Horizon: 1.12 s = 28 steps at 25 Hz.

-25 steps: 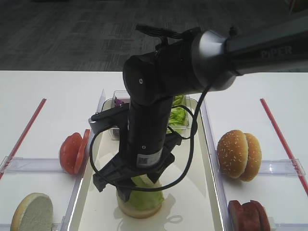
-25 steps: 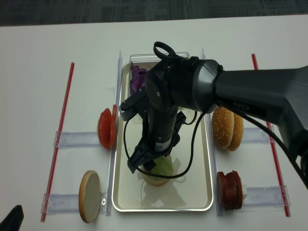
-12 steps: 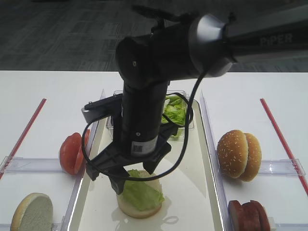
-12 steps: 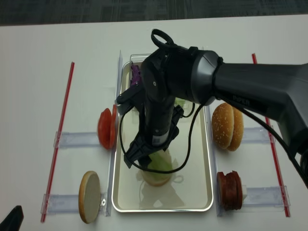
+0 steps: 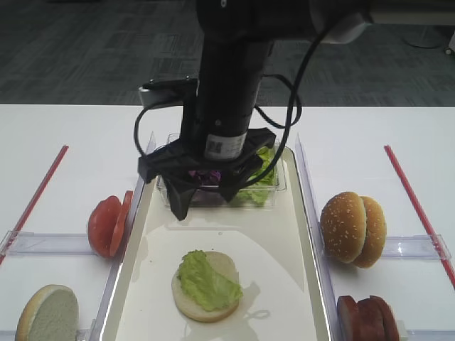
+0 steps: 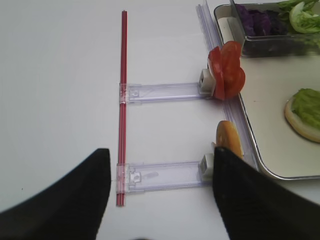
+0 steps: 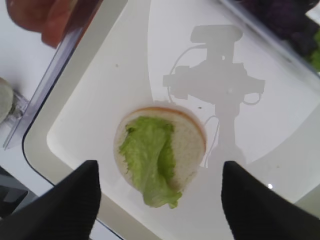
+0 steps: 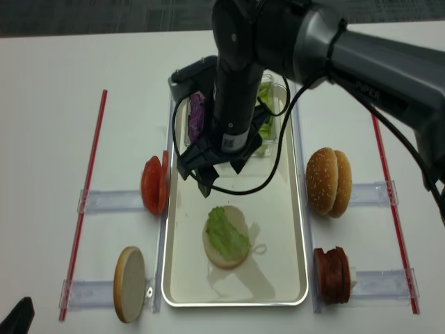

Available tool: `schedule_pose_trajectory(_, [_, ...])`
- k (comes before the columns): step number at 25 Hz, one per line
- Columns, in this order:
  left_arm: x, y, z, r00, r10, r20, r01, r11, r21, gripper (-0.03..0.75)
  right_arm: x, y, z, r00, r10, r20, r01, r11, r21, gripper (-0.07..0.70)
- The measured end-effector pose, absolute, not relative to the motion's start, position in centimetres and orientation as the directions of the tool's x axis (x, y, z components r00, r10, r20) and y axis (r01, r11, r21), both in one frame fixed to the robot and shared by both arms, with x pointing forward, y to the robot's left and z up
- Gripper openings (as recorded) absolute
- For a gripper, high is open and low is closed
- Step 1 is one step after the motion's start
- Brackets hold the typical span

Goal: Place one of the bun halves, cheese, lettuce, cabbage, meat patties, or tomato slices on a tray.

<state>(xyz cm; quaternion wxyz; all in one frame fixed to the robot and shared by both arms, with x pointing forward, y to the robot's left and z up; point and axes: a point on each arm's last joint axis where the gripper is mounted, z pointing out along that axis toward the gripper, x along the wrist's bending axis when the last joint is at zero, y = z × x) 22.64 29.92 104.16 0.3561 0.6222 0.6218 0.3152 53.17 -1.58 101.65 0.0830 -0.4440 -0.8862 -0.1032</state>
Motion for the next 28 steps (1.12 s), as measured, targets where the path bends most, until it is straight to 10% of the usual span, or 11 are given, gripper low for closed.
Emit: schedule_pose_trajectory(28, [22.6, 29.9, 104.2, 0.028, 0.998, -0.051, 0.549, 0.027, 0.835, 0.424, 64.5, -21.8, 103.3, -0.137, 0.976, 0.169, 0.98, 0.109, 0.166, 0.533])
